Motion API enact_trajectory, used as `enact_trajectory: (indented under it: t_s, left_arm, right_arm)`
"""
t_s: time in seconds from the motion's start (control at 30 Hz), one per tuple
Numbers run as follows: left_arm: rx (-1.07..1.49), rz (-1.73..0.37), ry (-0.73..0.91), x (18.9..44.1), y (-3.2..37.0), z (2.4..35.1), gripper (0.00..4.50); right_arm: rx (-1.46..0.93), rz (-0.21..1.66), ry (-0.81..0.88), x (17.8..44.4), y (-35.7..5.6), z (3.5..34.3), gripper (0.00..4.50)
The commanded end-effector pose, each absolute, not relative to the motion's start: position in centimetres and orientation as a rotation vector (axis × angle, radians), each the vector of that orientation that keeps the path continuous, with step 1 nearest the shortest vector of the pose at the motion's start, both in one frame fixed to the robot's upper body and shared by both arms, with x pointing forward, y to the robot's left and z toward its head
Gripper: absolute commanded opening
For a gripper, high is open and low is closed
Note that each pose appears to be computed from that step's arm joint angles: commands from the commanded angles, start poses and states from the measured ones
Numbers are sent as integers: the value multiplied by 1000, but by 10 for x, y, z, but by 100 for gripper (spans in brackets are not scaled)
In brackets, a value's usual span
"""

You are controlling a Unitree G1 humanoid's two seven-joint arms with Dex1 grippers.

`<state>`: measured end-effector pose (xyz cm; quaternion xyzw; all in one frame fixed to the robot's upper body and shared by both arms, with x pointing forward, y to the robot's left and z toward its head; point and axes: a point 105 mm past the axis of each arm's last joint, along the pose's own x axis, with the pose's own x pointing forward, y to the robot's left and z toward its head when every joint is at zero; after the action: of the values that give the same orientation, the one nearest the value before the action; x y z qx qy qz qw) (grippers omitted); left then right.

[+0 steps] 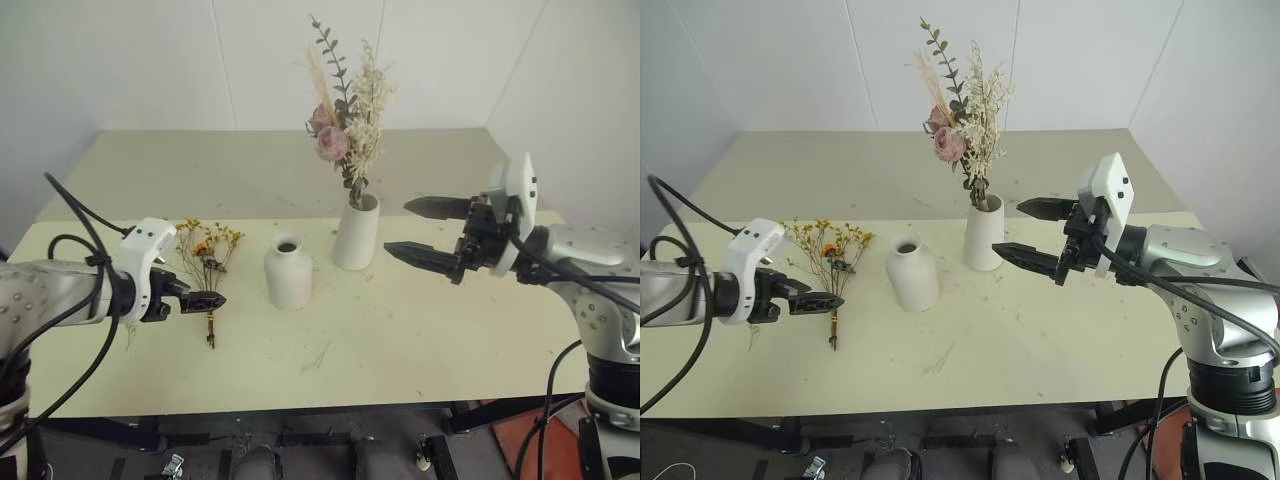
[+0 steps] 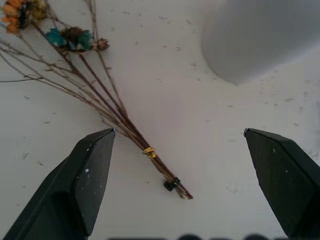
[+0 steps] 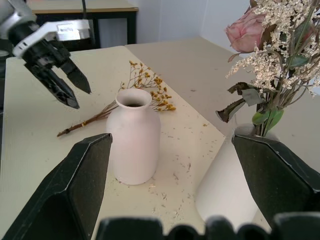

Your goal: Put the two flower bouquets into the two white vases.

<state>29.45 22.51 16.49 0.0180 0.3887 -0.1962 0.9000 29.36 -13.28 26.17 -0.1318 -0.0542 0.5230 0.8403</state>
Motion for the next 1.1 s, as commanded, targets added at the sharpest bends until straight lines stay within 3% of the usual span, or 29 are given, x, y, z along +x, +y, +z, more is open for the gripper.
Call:
enact_trajectory:
  t_s: [0.03,0.37,0.73,0.87,1.1]
  left_arm:
    - [19,-318,783,307,230,172,450]
    - [-17,-274,853,313,208,146,450]
    - [69,-171,933,325,210,130,450]
    - [41,-136,947,331,214,128,374]
    - [67,-104,953,338,216,125,169]
  right_arm:
    - [-314,1131,-187,286,-132,277,449]
    - [-308,1168,-169,276,-133,277,449]
    - [-309,1240,-133,261,-135,269,449]
    - [-312,1227,-132,262,-137,266,450]
    - [-291,1266,-90,255,-143,264,450]
